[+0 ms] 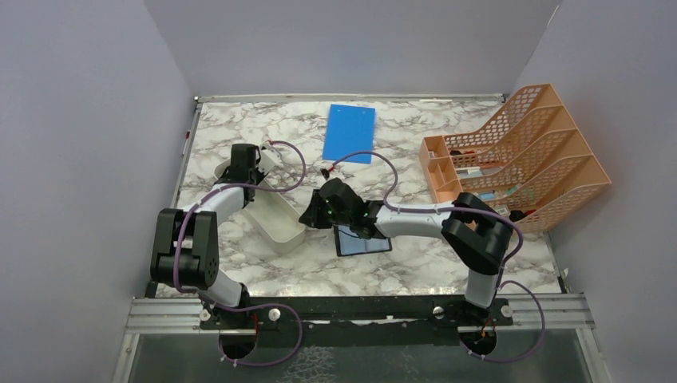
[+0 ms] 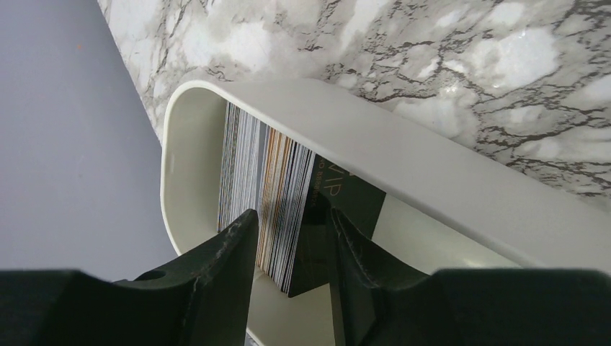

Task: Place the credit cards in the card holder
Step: Pick up the credit card from the storage box.

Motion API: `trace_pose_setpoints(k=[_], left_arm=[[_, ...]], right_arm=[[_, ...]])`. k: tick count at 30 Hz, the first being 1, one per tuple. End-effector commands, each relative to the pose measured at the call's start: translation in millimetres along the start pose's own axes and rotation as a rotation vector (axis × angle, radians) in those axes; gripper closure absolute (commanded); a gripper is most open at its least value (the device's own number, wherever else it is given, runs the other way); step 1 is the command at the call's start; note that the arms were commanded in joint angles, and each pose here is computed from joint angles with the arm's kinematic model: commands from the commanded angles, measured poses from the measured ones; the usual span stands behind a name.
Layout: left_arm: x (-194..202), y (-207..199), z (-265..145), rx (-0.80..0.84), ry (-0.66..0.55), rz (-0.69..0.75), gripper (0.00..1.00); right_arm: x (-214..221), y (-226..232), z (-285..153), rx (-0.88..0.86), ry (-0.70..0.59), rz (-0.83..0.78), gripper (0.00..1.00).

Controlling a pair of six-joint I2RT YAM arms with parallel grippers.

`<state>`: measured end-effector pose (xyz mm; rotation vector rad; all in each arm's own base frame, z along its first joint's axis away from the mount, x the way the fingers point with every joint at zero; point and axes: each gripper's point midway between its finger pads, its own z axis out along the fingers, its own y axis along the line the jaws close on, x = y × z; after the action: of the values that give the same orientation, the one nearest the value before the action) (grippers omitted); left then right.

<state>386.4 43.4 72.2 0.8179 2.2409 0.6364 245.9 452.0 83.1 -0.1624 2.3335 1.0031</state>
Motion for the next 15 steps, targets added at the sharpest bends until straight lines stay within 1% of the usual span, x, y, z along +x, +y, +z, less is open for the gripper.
trace_pose_setpoints(k=[1,5,10,15], left_arm=[[-5,16,-11,-0.038,-0.036,-0.029,0.59],[-9,12,-13,-0.024,-0.061,-0.019,0.63],[-16,2,-15,0.016,-0.094,-0.008,0.67],[-21,0,-18,0.017,-0.102,0.002,0.74]], right_arm=[[23,-54,-26,0.187,0.046,-0.047,0.91],[24,-56,-37,0.173,0.03,-0.05,0.91],[29,-57,-38,0.159,0.04,-0.048,0.91],[32,-49,-40,0.131,0.037,-0.057,0.91]])
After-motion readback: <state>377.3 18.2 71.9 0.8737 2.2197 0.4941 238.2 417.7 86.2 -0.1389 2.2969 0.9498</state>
